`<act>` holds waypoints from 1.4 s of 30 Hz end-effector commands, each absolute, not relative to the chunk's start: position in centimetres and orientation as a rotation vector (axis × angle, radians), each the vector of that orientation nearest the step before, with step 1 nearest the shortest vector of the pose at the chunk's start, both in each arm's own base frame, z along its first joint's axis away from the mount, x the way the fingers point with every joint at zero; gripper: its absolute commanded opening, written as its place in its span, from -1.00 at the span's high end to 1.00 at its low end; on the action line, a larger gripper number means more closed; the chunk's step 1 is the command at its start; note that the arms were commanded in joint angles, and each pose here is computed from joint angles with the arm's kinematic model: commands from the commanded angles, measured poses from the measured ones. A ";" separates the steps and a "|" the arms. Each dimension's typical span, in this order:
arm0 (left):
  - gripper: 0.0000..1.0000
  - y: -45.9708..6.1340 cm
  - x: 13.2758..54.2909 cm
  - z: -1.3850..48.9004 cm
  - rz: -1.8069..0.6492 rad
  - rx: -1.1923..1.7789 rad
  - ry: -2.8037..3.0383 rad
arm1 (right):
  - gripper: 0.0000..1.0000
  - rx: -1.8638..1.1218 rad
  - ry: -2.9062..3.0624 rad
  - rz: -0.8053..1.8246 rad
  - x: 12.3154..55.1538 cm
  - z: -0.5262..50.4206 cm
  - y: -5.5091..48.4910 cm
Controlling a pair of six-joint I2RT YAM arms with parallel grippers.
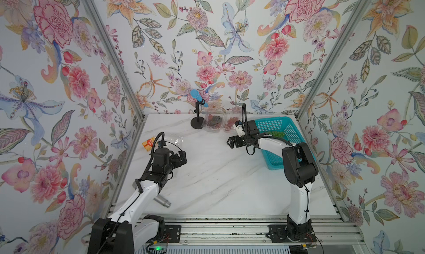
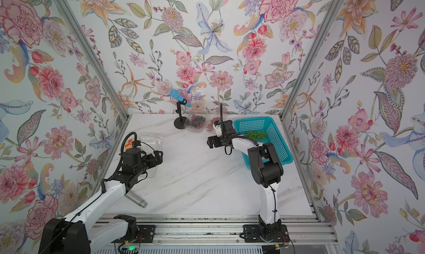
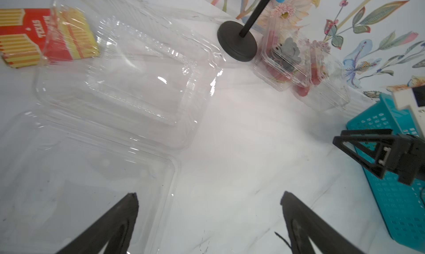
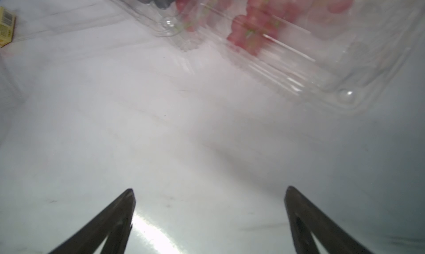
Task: Pack grapes into containers
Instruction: Move the packing box to the center of the board.
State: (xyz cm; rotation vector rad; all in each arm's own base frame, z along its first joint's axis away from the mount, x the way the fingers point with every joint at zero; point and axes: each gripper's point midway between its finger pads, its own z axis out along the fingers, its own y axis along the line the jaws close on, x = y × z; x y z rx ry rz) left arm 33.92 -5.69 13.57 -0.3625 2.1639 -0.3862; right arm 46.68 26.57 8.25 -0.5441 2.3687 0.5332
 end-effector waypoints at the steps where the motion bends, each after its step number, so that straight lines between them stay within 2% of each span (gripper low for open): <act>1: -1.00 -3.9 35.4 14.3 -0.333 -0.436 2.118 | -0.99 -0.615 2.241 0.578 44.3 12.3 29.9; 6: -0.99 -4.3 39.1 16.2 -0.423 -0.446 1.977 | -0.99 -0.663 2.208 0.652 39.7 13.9 31.8; 11: -0.99 -5.0 43.3 17.1 -0.470 -0.435 1.912 | -0.99 -0.635 2.196 0.681 36.7 14.6 30.3; 17: -1.00 -5.8 46.8 18.3 -0.499 -0.398 1.856 | -0.99 -0.608 2.182 0.649 35.1 16.2 27.1; 23: -0.99 -7.7 49.1 15.2 -0.609 -0.392 1.868 | -0.99 -0.563 2.177 0.710 34.8 17.3 25.8; 33: -1.00 -13.2 48.6 10.8 -0.723 -0.333 1.951 | -0.99 -0.495 2.215 0.745 35.8 16.7 24.9; 42: -1.00 -19.8 45.1 9.2 -0.850 -0.246 2.036 | -0.99 -0.400 2.235 0.730 36.4 16.4 22.4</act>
